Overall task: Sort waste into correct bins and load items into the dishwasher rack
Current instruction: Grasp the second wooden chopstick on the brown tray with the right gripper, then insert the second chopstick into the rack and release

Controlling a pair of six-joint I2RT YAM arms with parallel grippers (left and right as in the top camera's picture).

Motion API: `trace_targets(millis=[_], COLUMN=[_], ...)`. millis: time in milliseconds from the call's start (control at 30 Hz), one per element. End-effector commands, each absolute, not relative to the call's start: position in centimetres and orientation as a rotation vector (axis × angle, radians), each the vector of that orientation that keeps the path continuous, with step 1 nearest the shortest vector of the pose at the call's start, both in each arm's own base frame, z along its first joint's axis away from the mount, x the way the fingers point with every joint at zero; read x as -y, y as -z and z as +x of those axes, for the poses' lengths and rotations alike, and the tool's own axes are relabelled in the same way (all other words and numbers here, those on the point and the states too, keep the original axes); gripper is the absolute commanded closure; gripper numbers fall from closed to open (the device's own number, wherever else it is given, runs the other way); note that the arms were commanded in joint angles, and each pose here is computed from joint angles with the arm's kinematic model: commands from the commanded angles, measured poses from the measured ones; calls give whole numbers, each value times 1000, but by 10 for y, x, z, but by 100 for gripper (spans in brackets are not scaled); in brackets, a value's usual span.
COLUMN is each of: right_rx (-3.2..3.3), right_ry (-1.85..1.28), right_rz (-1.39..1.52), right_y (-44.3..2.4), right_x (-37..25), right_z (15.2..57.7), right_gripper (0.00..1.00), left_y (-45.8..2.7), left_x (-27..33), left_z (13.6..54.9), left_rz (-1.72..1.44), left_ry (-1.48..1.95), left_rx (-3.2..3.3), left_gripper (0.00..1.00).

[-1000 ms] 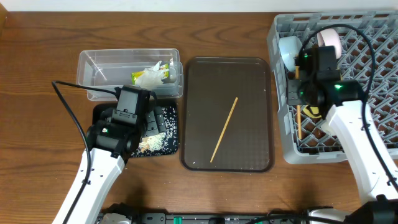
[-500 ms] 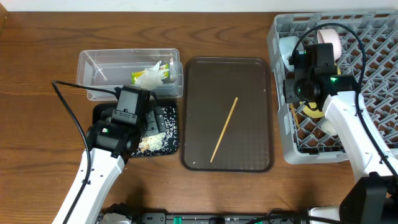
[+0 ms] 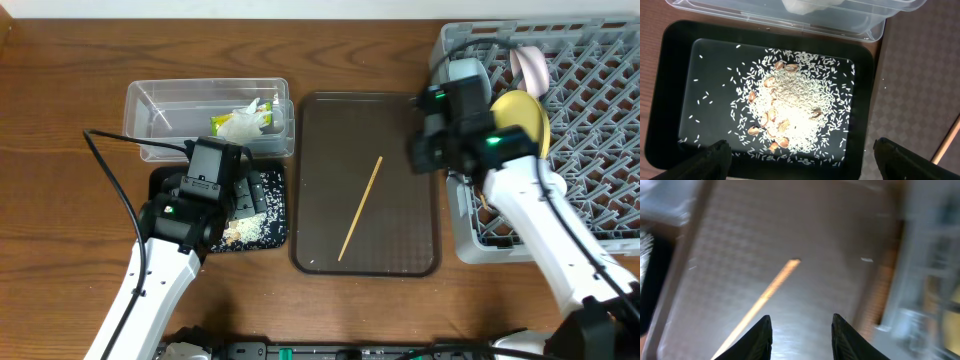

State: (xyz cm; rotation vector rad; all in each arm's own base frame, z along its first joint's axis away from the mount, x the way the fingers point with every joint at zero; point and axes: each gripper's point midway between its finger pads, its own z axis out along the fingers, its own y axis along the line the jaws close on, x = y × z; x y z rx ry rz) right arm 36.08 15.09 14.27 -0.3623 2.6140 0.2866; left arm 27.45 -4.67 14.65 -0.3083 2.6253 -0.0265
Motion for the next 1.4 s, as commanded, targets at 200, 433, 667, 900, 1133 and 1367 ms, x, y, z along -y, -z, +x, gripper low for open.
trace_targets(millis=[200, 433, 667, 900, 1133, 1367], right_rx=[-2861, -3022, -3024, -3005, -2821, -2739], right_ry=[-252, -192, -180, -162, -156, -91], right_rz=[-337, -163, -103, -55, -160, -178], right_y=[-56, -4, -1, -15, -101, -177], right_x=[-208, -218, -220, -212, -175, -89], right_z=[329, 309, 308, 312, 343, 360], right_gripper=[63, 64, 93, 99, 99, 99], left_y=[-148, -148, -148, -148, -148, -148], left_x=[44, 44, 44, 44, 44, 44], left_z=[275, 275, 275, 275, 275, 275], left_rz=[-330, -330, -330, -330, -330, -330], left_ry=[19, 19, 19, 18, 18, 18], left_rx=[-2617, -2617, -2617, -2618, -2618, -2618], left_gripper=[7, 7, 7, 7, 7, 7])
